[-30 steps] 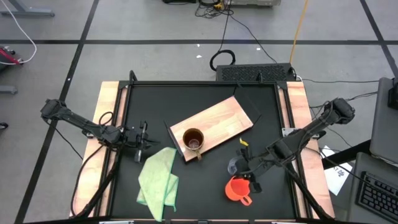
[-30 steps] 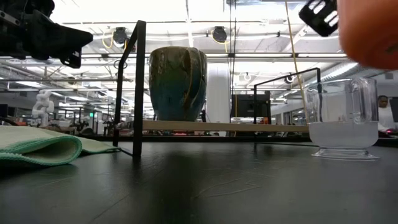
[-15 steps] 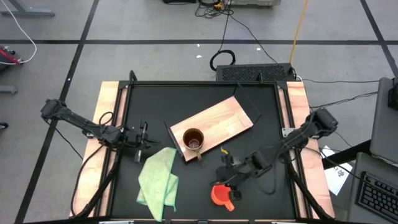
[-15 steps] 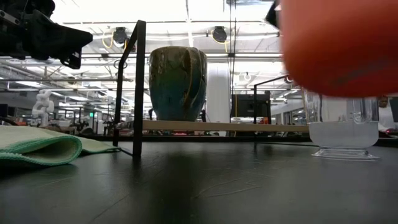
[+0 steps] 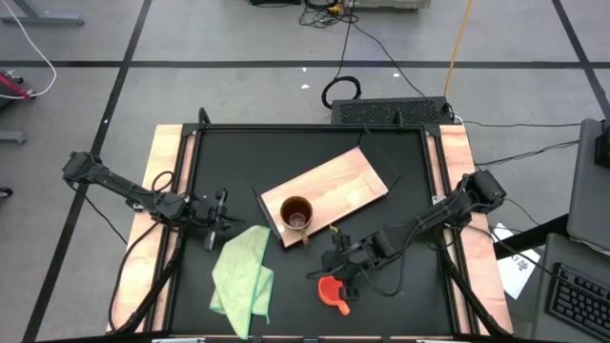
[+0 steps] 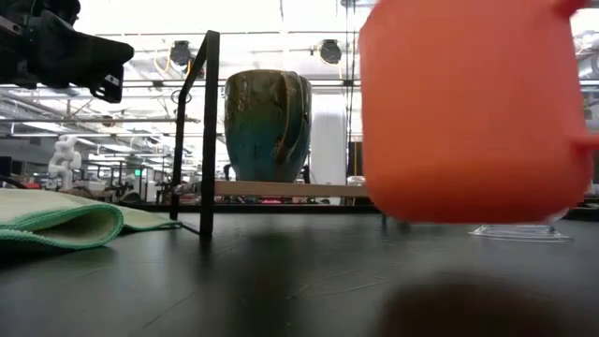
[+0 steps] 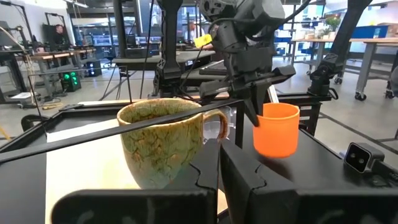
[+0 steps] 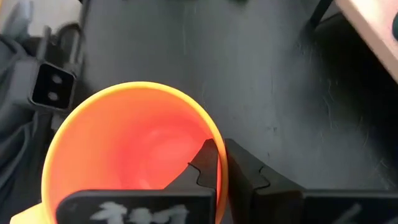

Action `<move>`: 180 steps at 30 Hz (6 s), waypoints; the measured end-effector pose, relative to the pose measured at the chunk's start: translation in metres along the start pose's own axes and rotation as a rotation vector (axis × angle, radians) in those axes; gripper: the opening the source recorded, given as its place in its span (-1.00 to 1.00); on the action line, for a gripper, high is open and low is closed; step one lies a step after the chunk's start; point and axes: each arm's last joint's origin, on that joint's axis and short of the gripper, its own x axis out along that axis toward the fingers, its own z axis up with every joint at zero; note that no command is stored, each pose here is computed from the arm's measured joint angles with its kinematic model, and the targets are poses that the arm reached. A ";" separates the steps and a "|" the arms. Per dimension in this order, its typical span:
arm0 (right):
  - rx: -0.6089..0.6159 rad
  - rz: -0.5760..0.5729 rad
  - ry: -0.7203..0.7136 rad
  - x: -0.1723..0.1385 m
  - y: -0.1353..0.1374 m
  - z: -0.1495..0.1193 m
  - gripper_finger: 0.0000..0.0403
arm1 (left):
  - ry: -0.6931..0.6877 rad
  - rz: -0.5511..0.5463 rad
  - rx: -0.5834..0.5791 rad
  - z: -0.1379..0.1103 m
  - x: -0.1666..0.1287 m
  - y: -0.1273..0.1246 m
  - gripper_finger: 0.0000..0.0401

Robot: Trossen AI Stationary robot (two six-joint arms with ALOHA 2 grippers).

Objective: Stack small to large cups/mugs on shelf
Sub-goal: Put the orange mug on the shelf

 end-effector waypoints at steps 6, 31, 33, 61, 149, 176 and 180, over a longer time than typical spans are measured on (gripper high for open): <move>-0.003 -0.004 0.008 -0.001 -0.001 -0.001 -0.99 | 0.000 0.000 0.000 0.000 0.000 0.000 -0.90; -0.022 -0.077 -0.022 0.011 -0.006 -0.007 -0.98 | 0.022 -0.001 -0.019 -0.002 0.000 0.000 -0.90; -0.023 -0.077 -0.022 0.011 -0.005 -0.007 -0.98 | 0.022 0.000 -0.019 -0.002 0.000 0.000 -0.90; -0.105 0.051 -0.227 -0.063 0.009 0.008 -0.60 | 0.023 0.000 -0.017 -0.002 0.000 0.000 -0.90; -0.264 -0.001 -0.908 -0.116 -0.089 -0.213 -1.00 | 0.039 -0.117 0.074 0.035 0.036 -0.011 -0.99; -0.307 -0.020 -0.916 -0.117 -0.089 -0.213 -1.00 | 0.201 -0.161 0.037 0.086 0.170 -0.052 -1.00; -0.301 -0.017 -0.916 -0.117 -0.089 -0.213 -1.00 | 0.241 -0.159 0.020 0.087 0.187 -0.056 -1.00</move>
